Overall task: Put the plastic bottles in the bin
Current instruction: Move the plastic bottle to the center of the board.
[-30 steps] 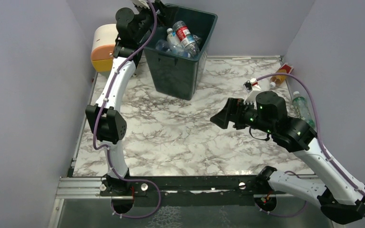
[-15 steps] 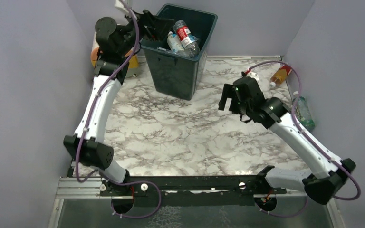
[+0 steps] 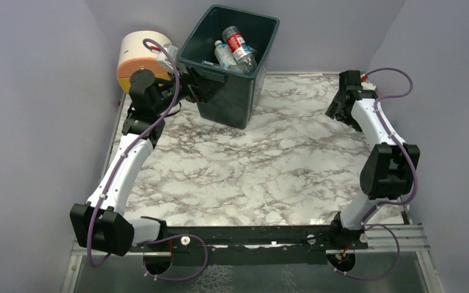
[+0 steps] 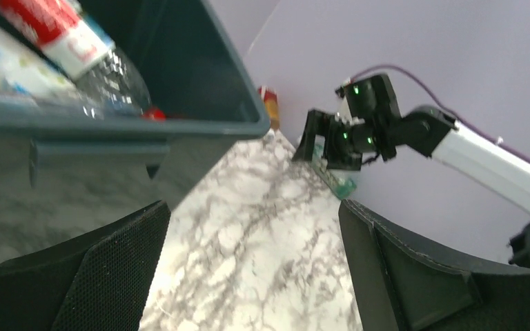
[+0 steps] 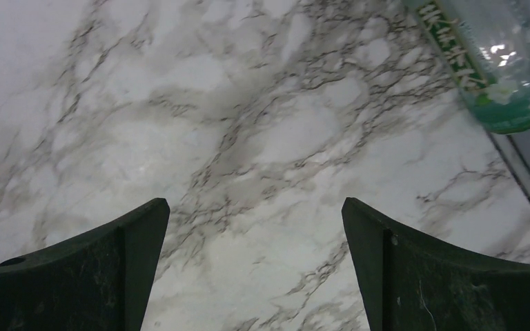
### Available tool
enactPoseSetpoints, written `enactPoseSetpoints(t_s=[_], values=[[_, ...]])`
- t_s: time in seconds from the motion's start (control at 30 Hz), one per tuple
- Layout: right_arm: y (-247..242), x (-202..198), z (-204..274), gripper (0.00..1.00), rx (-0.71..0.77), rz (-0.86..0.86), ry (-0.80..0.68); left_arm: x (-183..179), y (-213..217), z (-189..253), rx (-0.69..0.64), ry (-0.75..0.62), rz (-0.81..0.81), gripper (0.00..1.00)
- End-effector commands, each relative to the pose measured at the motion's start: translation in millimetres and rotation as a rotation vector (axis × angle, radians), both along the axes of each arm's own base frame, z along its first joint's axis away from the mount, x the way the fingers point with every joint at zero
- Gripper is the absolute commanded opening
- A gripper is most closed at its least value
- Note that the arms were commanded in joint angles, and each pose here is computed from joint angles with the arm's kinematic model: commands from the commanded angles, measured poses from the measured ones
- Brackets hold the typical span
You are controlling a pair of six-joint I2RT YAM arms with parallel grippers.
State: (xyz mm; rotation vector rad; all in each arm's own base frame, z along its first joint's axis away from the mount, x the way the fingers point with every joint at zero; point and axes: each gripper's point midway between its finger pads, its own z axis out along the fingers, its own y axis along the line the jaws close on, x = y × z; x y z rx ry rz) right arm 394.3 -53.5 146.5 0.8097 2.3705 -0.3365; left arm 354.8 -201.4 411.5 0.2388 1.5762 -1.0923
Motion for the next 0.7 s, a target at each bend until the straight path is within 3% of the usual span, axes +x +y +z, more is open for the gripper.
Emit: enactPoseSetpoints(t_s=[0.0, 0.1, 0.23, 0.43, 0.67], values=[[-46.8, -5.8, 12.7, 0.99, -0.214, -0.117, 0.061, -18.8, -12.5, -7.4, -0.044, 0.026, -0.114, 0.99], [-61.8, 9.2, 18.3, 0.99, -0.306, -0.078, 0.058, -24.7, -15.5, -11.9, -0.038, 0.043, -0.149, 0.99], [-97.8, 16.9, 22.4, 0.99, -0.479, -0.072, 0.206, -34.9, -15.4, -14.3, -0.015, 0.059, -0.165, 0.99], [-121.9, 50.0, 33.1, 0.99, -0.439, -0.033, 0.152, -48.8, -30.2, -23.1, -0.022, 0.084, -0.2, 0.99], [-110.3, 102.7, -1.8, 0.99, -0.21, -0.033, 0.104, -58.0, -23.1, -17.8, 0.007, 0.058, -0.169, 0.99]])
